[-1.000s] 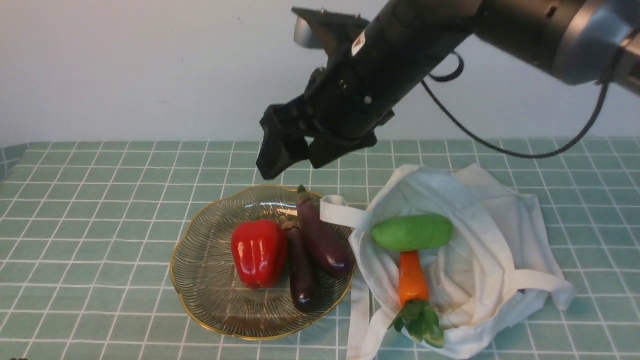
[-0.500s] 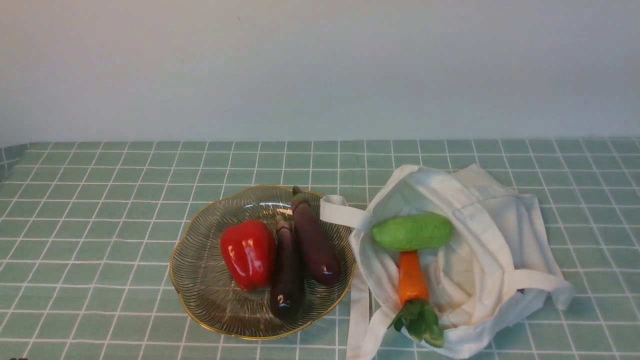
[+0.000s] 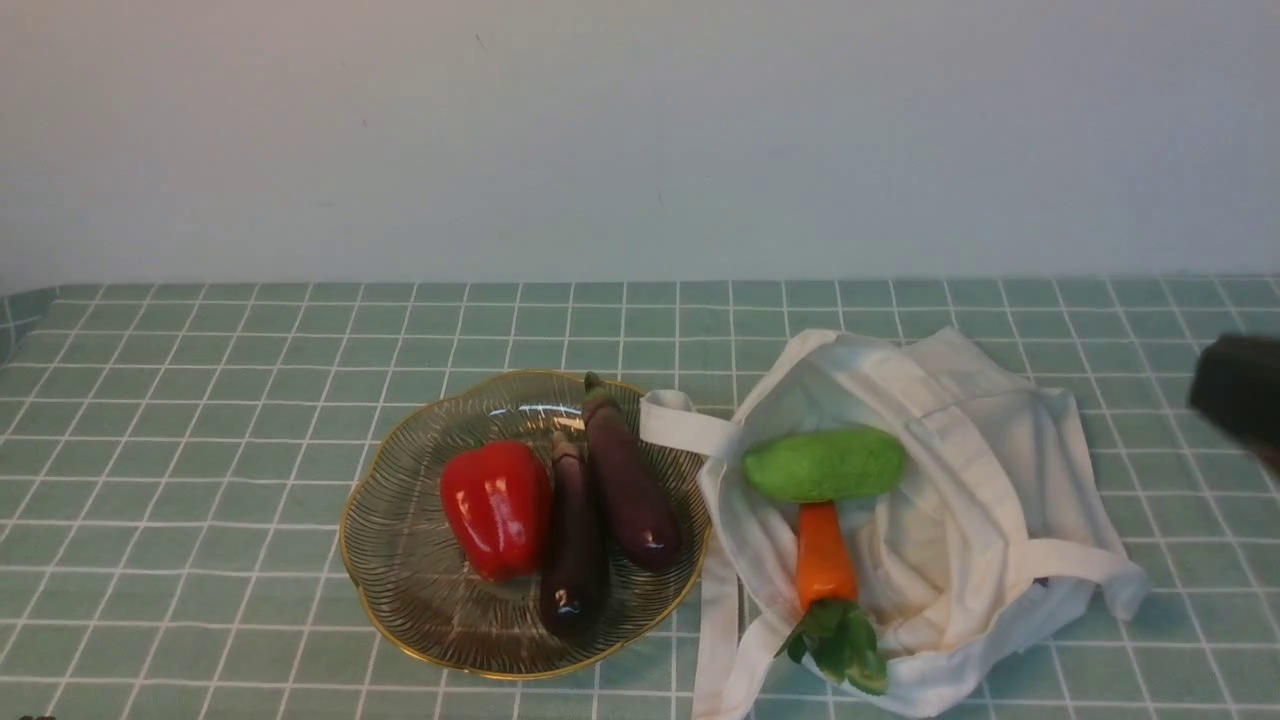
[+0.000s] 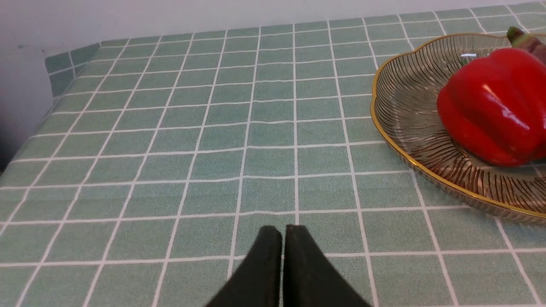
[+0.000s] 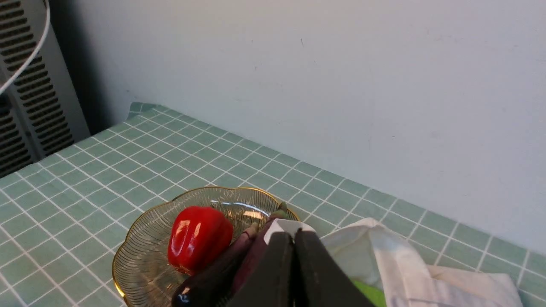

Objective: Take vegetables from cloth bag on blue coffee tablecloth place on plate.

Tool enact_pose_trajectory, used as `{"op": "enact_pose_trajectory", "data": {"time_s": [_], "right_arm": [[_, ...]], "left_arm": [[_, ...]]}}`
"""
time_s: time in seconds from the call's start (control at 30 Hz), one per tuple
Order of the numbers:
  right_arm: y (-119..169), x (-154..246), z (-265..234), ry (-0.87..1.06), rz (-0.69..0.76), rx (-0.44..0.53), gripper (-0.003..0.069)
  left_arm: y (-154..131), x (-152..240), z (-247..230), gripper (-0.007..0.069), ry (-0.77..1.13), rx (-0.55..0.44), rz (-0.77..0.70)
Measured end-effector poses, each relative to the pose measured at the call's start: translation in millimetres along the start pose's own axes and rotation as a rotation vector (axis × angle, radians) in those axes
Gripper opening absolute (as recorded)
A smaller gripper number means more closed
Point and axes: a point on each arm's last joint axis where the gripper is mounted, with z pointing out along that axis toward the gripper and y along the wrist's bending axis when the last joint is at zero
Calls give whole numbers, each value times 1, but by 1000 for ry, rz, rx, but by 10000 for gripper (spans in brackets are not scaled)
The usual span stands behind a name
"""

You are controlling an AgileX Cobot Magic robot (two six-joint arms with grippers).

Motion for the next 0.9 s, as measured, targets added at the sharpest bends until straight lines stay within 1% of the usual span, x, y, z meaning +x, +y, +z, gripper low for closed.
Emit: {"op": "enact_pose_trajectory", "data": {"time_s": [0.1,0.3,0.9], "right_arm": [[0,20,6,-47,-1,-7,-15],[1,21,6,-134,-1,-13,-15],[1,21,6,-135,-1,-13,-15]], "left_arm": [[0,0,0,-5,0,0,0],[0,0,0,-5,0,0,0],[0,0,0,-5,0,0,0]]}}
